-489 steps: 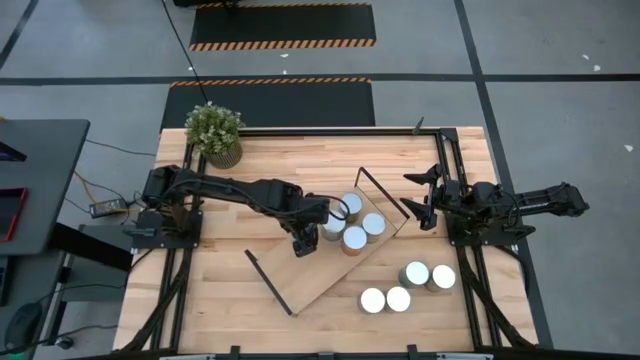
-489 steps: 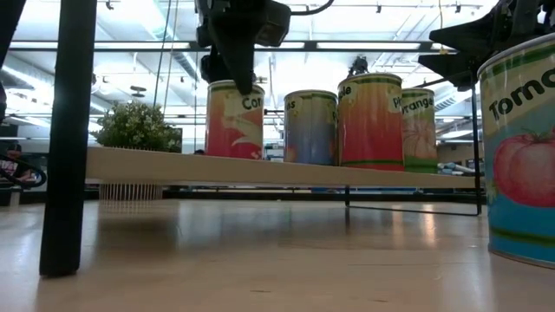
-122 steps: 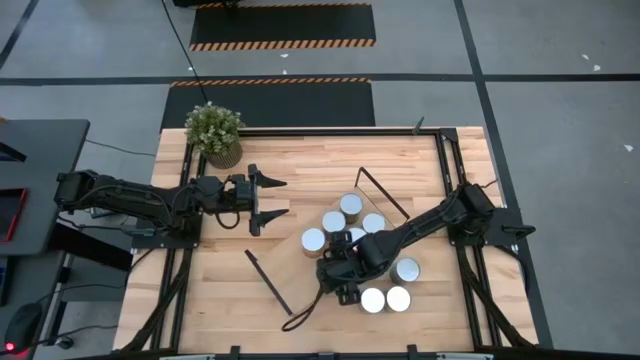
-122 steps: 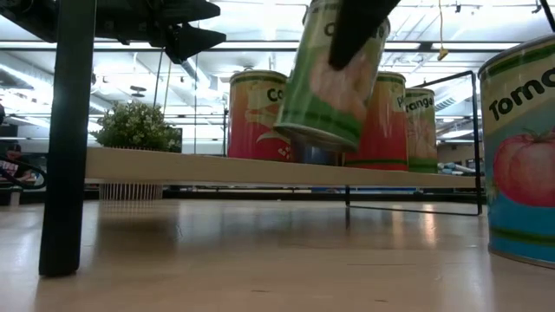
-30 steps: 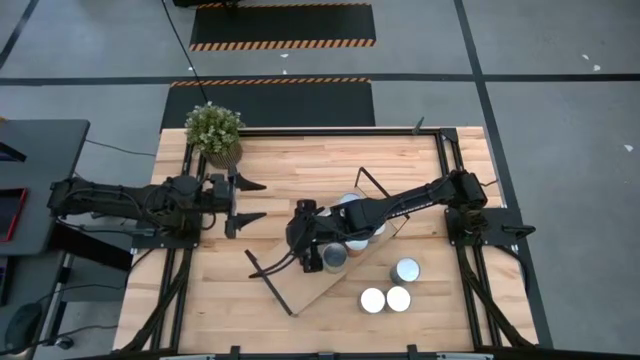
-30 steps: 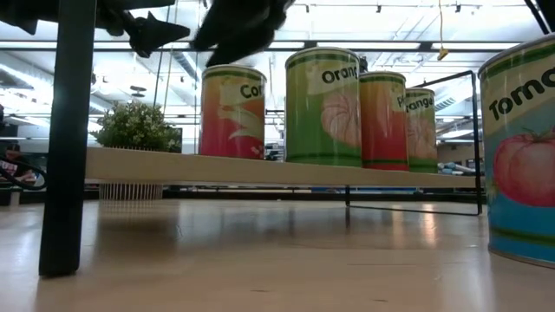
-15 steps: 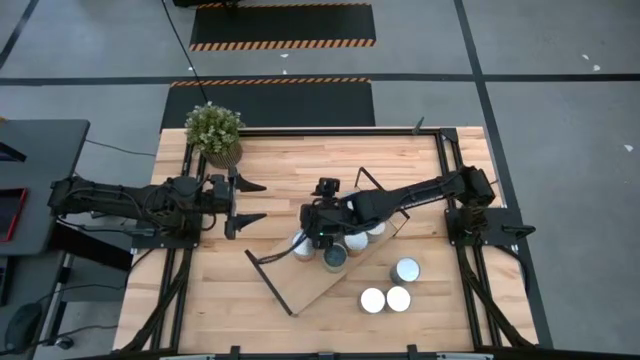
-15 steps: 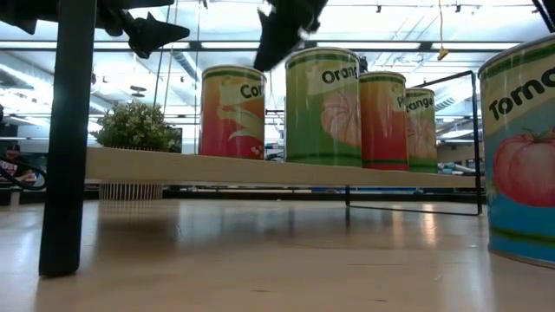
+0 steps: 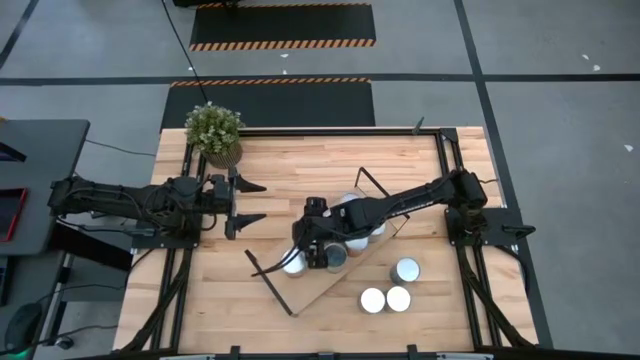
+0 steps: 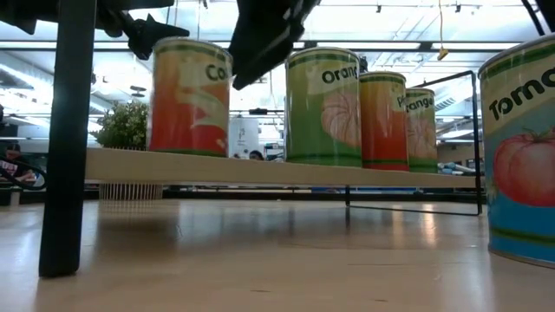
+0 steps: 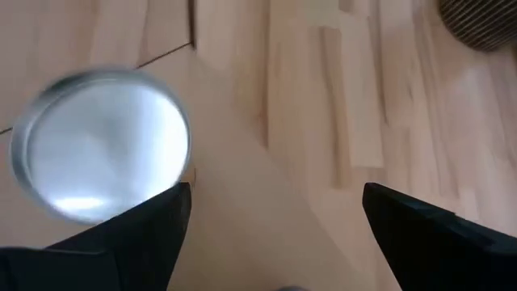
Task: Pick and place cans onto a shelf
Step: Adjust the canned corn on the shelf, then put the canned tomatoes on the shelf
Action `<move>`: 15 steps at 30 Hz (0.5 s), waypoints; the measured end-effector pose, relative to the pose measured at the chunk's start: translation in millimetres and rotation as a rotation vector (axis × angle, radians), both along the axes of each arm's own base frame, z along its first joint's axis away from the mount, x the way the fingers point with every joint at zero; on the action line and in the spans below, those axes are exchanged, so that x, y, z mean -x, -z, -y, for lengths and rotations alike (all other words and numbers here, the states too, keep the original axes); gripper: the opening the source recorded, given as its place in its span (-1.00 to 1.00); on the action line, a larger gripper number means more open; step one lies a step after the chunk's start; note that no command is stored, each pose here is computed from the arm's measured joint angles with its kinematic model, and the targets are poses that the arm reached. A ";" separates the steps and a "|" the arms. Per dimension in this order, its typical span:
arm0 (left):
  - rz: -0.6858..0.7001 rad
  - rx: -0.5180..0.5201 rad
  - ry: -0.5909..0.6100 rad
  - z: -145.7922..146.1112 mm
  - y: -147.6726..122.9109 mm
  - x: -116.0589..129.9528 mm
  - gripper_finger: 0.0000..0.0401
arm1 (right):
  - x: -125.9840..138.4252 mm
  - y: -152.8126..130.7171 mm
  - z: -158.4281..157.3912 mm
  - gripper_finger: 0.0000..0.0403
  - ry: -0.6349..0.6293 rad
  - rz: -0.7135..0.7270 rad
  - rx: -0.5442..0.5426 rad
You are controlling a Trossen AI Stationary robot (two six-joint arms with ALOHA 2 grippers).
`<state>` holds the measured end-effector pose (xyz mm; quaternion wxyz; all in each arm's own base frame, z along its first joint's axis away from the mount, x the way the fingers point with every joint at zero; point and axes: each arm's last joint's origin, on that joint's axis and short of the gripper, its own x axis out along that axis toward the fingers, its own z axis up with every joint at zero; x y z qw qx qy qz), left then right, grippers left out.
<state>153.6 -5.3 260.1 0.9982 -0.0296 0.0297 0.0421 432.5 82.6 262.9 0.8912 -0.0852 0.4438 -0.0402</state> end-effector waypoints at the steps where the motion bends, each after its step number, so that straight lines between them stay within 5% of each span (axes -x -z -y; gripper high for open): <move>1: -0.002 0.002 -0.001 0.0 0.2 0.0 0.77 | 0.7 0.7 -1.1 0.85 -0.003 -0.006 0.004; 7: -0.007 0.001 -0.002 -0.1 0.7 0.1 0.77 | 17.4 -23.7 -9.6 0.85 0.037 -0.019 0.071; 15: -0.018 -0.007 -0.001 0.0 1.7 0.1 0.77 | 43.0 -39.2 -67.6 0.85 -0.143 0.003 0.002</move>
